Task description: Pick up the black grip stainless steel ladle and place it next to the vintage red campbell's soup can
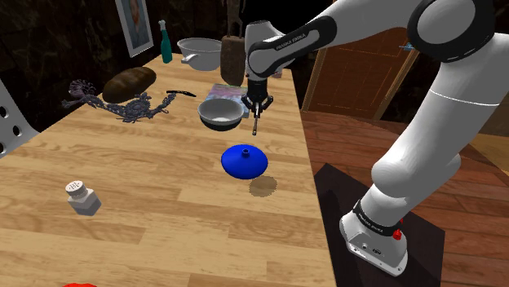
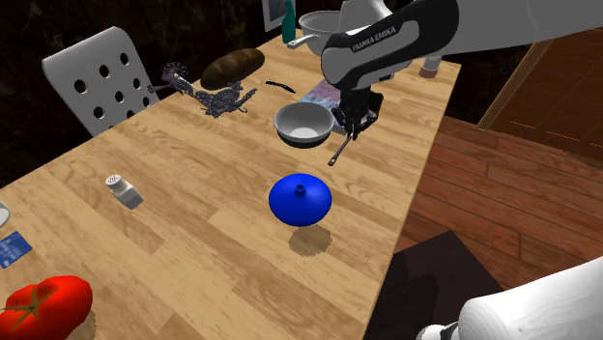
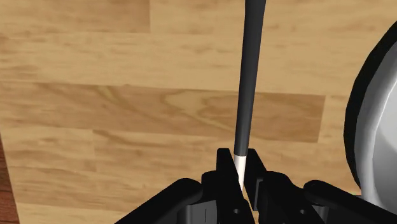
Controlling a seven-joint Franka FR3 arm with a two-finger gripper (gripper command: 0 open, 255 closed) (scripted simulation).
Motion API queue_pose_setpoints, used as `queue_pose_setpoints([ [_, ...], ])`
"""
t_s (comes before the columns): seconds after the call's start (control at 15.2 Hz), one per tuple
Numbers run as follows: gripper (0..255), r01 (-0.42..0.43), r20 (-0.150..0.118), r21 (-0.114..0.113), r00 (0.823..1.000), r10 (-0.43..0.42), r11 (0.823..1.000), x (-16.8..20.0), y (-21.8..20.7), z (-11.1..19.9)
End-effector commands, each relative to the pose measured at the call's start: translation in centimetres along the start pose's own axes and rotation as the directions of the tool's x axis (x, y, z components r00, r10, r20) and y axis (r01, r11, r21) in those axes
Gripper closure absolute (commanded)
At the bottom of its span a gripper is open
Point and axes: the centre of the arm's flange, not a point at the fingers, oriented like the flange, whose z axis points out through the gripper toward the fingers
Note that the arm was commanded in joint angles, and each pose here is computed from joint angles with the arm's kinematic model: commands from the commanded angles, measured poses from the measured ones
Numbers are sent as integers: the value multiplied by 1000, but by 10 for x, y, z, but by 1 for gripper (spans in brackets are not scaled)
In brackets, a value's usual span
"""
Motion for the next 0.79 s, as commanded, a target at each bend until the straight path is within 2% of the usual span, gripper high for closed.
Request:
queue_pose_setpoints([
  [0.0,255,0,0,0,1000,0,1000,0,0,10],
  [0.2,255,0,0,0,1000,0,1000,0,-2,25],
  [0.66,255,0,0,0,1000,0,1000,0,-2,25],
  [0.73,0,0,0,0,1000,0,1000,0,-2,26],
])
